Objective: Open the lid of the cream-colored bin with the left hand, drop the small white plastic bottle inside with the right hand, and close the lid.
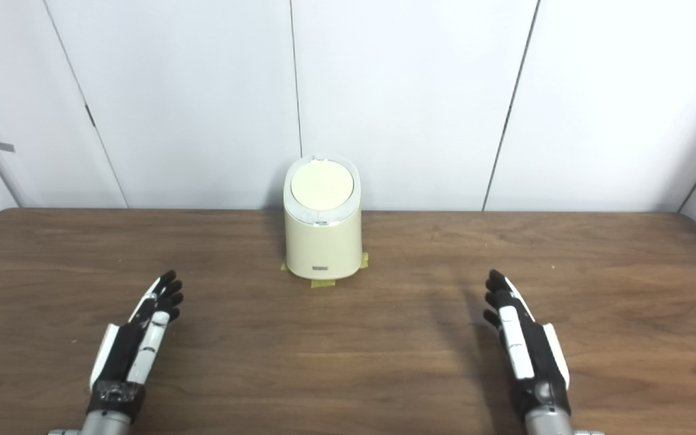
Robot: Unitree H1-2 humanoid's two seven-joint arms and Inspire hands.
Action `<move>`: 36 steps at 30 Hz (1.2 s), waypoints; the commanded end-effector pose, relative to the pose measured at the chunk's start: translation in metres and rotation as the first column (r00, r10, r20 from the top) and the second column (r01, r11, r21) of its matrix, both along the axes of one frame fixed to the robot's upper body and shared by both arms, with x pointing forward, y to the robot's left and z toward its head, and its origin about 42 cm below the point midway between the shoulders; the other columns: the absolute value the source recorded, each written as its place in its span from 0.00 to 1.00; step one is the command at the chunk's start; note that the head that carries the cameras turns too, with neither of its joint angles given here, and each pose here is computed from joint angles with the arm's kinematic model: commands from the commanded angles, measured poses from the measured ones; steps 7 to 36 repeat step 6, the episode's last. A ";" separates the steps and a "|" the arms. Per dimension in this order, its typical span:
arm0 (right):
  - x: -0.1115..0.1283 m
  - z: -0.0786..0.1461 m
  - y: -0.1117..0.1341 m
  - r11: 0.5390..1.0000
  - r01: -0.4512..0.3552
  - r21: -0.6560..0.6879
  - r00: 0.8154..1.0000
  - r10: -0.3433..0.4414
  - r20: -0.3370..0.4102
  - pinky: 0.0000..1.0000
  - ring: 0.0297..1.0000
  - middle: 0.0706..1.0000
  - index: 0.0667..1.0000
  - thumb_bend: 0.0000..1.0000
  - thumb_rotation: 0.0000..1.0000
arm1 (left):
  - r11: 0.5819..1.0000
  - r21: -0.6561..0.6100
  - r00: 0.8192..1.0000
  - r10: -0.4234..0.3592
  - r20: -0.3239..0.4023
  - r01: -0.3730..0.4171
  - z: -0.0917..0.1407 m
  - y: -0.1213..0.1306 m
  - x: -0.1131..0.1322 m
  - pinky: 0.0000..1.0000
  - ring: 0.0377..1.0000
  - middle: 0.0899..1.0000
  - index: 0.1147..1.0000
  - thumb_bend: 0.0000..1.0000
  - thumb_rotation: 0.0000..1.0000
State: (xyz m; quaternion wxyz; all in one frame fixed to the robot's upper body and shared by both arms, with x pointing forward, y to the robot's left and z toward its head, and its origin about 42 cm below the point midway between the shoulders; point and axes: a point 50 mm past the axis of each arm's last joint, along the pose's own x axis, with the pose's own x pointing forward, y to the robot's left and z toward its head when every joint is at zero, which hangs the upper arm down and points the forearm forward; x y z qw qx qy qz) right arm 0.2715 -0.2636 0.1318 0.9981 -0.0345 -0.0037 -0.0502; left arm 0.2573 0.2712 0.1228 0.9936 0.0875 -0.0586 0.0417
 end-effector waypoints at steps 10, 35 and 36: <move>0.008 0.012 0.000 1.000 -0.009 -0.008 0.996 0.010 0.093 0.89 0.92 0.92 0.91 0.62 0.94 | 0.999 -0.015 0.999 0.032 -0.022 -0.032 -0.022 0.005 -0.009 0.88 0.90 0.90 0.94 0.45 0.94; 0.008 0.012 0.000 1.000 -0.009 -0.008 0.996 0.010 0.093 0.89 0.92 0.92 0.91 0.62 0.94 | 0.999 -0.015 0.999 0.032 -0.022 -0.032 -0.022 0.005 -0.009 0.88 0.90 0.90 0.94 0.45 0.94; 0.008 0.012 0.000 1.000 -0.009 -0.008 0.996 0.010 0.093 0.89 0.92 0.92 0.91 0.62 0.94 | 0.999 -0.015 0.999 0.032 -0.022 -0.032 -0.022 0.005 -0.009 0.88 0.90 0.90 0.94 0.45 0.94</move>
